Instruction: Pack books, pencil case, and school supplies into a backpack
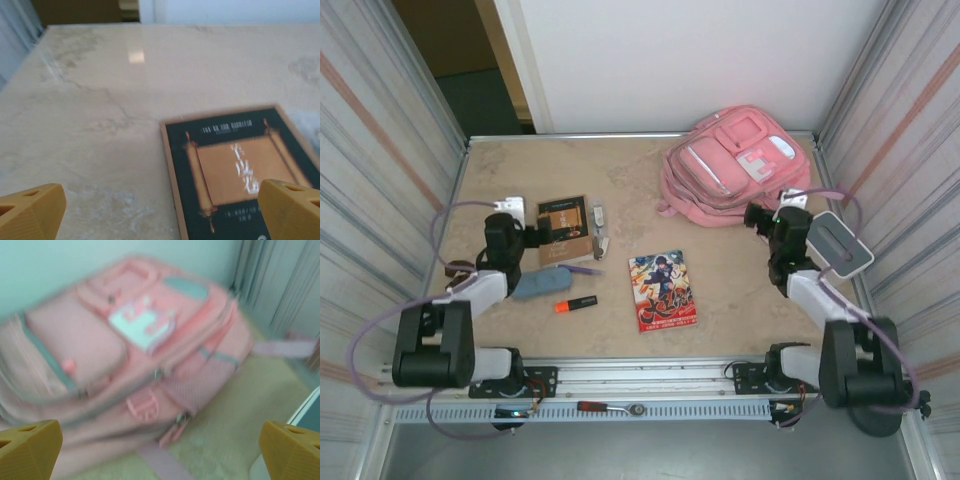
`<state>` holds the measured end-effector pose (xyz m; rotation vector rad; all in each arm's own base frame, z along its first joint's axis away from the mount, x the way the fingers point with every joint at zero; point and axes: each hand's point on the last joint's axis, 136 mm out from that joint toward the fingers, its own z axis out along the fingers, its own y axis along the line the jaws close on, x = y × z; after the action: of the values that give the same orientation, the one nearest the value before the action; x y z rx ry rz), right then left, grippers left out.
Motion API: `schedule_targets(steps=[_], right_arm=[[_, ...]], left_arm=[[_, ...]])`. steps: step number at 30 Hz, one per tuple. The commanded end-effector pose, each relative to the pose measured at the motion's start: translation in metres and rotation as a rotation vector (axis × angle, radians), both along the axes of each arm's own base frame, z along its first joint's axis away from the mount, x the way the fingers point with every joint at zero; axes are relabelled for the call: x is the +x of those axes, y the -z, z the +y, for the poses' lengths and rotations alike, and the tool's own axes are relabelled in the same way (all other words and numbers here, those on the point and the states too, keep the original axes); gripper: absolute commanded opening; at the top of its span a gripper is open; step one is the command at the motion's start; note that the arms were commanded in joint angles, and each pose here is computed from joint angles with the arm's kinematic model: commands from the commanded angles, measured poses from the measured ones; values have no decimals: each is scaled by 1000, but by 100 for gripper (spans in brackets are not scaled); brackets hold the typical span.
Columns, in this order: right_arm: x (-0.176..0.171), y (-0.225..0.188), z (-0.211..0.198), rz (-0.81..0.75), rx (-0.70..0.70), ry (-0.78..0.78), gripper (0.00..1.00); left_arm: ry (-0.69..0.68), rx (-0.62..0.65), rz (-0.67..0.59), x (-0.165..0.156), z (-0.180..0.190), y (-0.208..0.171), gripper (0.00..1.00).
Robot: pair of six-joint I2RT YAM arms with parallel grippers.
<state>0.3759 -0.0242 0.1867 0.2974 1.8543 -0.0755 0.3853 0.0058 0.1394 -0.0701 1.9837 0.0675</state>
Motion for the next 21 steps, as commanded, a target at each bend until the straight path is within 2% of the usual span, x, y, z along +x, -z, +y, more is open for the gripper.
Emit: schedule_targets(steps=[1,4,7,11,15,21], right_arm=[[-15,4,-14,118,137,116,99],[6,15,10,254,218,34,99],[33,28,14,436,202,63,98],[61,41,-4,549,243,106,95],[83,56,-26,598,348,129,85],[120,86,-20,643,523,46,67]], left_arm=[[-199,-151,73,-17,18,-15,99],[-108,-312,96,-16,-10,-24,99],[9,-398,138,-14,-47,-33,99],[131,-343,221,-21,-97,-39,99],[255,-293,289,-30,-145,-34,99],[343,-253,367,-35,-187,-16,99]])
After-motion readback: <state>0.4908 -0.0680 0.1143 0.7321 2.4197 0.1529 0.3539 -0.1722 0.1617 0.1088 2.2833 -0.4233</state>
